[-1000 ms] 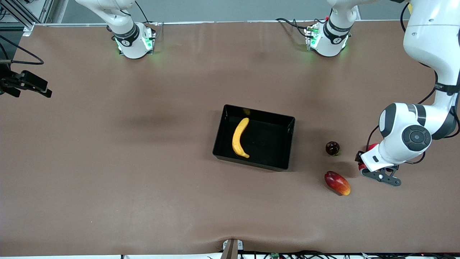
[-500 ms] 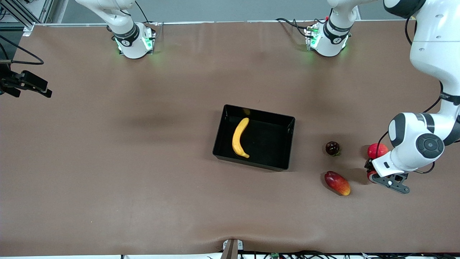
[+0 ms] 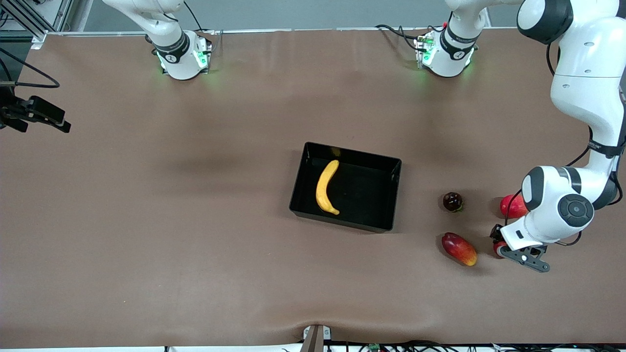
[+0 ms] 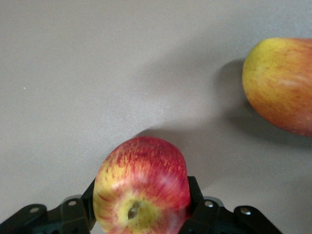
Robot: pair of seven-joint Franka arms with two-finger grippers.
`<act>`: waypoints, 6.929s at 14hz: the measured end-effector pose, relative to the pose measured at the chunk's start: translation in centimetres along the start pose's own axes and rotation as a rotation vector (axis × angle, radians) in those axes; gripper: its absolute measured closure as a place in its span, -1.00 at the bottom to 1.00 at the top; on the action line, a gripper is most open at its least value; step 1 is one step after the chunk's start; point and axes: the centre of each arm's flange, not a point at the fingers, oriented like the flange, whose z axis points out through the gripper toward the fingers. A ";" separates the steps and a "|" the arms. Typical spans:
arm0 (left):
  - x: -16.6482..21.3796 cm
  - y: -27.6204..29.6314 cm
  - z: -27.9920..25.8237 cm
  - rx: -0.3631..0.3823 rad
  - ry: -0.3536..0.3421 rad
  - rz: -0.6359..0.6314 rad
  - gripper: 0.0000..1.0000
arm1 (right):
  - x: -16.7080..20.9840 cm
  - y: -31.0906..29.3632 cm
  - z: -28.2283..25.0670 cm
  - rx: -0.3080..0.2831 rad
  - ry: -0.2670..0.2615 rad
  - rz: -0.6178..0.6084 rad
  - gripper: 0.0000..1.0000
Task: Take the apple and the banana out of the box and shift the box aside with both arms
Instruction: 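Lower the apple beside the mango and open the left gripper, then move the left gripper back to the yellow banana in the tray, then grasp the banana with the left gripper while the right gripper approaches, then carry the banana to the fruits while the right gripper reaches the tray, then place the banana by the apples while the right gripper grips the tray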
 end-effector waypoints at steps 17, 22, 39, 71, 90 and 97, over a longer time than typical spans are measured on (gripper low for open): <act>5.2 6.8 -15.0 -0.055 0.019 -0.156 -1.00 | 0.0 0.0 0.0 0.000 0.000 0.000 -1.00; 8.4 20.5 -18.4 -0.138 0.007 -0.176 -1.00 | 0.0 0.0 0.0 0.000 0.002 0.000 -1.00; 8.6 55.9 -8.4 -0.191 -0.046 -0.363 -1.00 | 0.1 -0.2 0.1 0.001 0.002 -0.003 -1.00; 0.8 11.2 -13.2 -0.045 -0.191 -0.090 0.29 | 4.4 -35.7 26.5 0.132 -0.125 0.150 -1.00; -4.5 8.2 -0.6 -0.136 -0.125 -0.037 -0.20 | 1.2 -45.3 38.1 0.133 -0.071 0.286 0.89; -1.7 7.1 -9.4 -0.066 -0.033 -0.154 -1.00 | 6.0 -37.7 33.1 0.093 -0.137 0.206 0.89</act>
